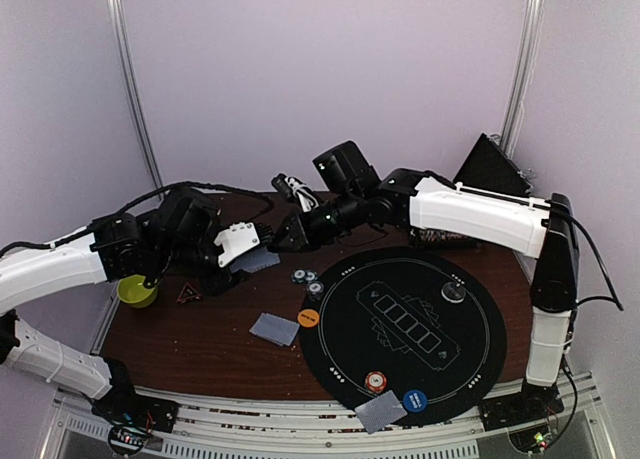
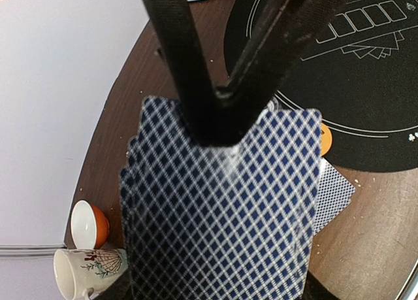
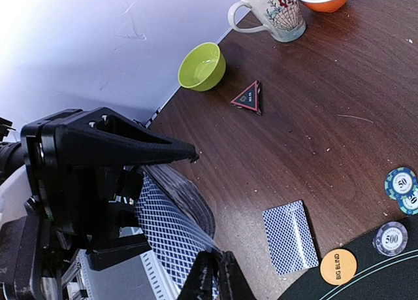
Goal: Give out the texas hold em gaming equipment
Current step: Pick up the poker card from the face-down deck piles.
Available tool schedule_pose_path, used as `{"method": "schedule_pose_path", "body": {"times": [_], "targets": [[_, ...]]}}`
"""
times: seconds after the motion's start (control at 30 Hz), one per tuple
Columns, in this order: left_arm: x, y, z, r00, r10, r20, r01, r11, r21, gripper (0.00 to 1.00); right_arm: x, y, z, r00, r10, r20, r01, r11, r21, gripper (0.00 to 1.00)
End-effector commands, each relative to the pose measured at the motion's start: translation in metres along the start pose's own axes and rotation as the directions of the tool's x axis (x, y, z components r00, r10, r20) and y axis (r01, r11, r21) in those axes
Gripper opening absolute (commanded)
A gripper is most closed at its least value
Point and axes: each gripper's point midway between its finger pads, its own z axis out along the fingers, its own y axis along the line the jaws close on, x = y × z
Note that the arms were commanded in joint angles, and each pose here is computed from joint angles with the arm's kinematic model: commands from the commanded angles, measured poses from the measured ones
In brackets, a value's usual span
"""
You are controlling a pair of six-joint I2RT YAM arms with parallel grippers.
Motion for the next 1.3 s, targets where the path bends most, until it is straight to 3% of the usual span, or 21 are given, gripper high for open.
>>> {"method": "schedule_pose_path", "body": {"times": [0.0,0.17,0.4,0.53,1.27], "targets": [[-0.018,0.01,-0.005,0.998,-0.011,0.068,0.013,0.999,-0.03,0.6,-0.012,0.004,-0.023,0.999,-0.027,0.035,0.026,0.999,0.04,0.07],[-0.018,0.01,-0.005,0.998,-0.011,0.067,0.013,0.999,-0.031,0.6,-0.012,0.008,-0.021,0.999,-0.018,0.038,0.018,1.0,0.017,0.07],[-0.018,0.01,-0.005,0.998,-0.011,0.068,0.014,0.999,-0.032,0.6,-0.005,0.012,-0.005,1.0,0.011,0.009,-0.01,0.999,-0.042,0.16],[-0.018,0.011,-0.007,0.997,-0.012,0.07,0.014,0.999,-0.034,0.6,-0.008,0.011,-0.008,1.0,0.007,0.025,-0.006,1.0,-0.026,0.0],[-0.018,0.01,-0.007,0.998,-0.014,0.069,0.016,0.999,-0.028,0.6,-0.028,0.013,-0.07,0.996,-0.049,0.074,0.046,0.998,0.04,0.0]]}}
